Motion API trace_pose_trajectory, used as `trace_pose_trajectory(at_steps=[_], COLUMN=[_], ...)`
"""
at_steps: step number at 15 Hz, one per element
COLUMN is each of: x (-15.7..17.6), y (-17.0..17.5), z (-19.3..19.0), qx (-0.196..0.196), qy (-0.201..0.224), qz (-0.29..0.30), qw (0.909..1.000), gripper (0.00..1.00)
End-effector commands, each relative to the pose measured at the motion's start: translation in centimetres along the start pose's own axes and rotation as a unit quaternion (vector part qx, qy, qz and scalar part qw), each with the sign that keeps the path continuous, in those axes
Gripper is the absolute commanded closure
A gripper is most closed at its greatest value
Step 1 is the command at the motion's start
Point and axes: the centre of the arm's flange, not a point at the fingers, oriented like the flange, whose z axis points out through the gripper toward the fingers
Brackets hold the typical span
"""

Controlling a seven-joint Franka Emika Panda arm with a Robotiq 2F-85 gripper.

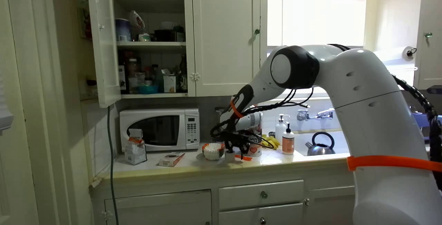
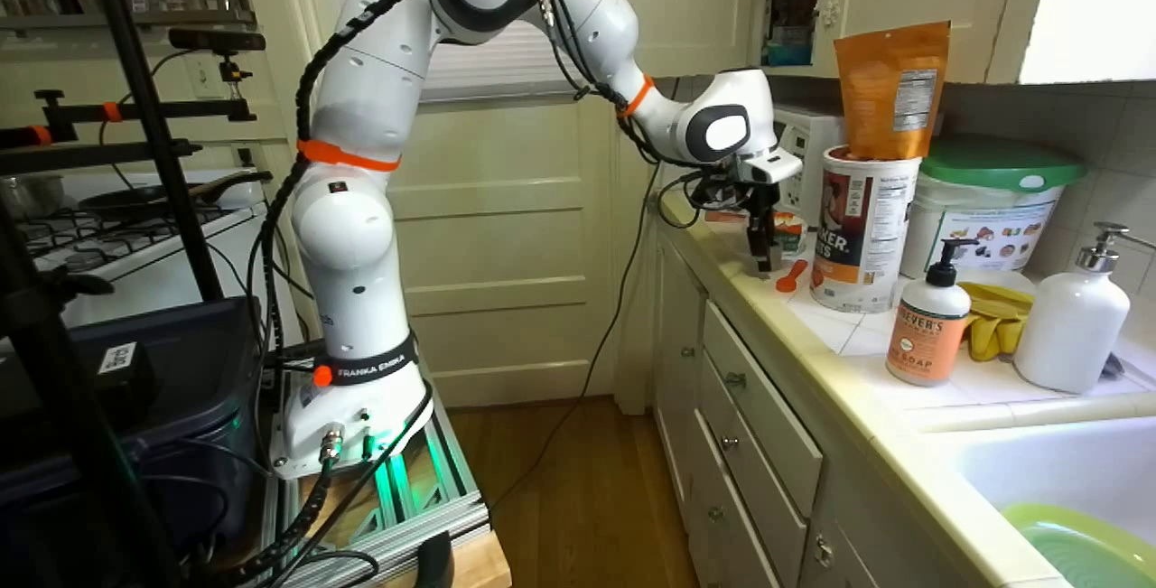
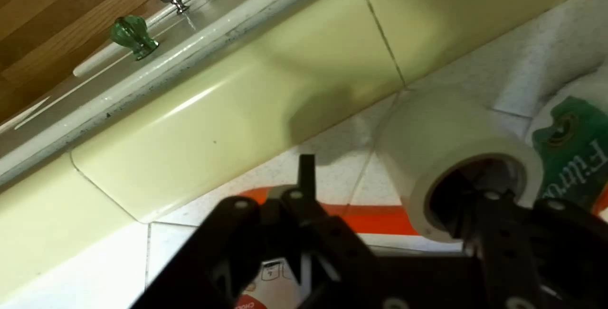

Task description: Move the tape to the back of the counter

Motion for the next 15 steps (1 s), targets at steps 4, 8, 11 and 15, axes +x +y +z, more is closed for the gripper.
trace_pose_trajectory(at_steps=[4,8,11,15], x=[0.0,-1.6,-2.9,-2.7], y=[-0.5,-1.1,-2.3,-5.4], z=[-0.4,-3.2,-6.6,-11.7], qx=[-0.020,-0.032,-0.009,0.044], qy=[-0.003,0.008,0.018,0.048], qz=[0.016,0.030,0.038,0.055], qw=[0.9997,0.9990,0.9991,0.9964], gripper=[0.92,0.96,0.96,0.96])
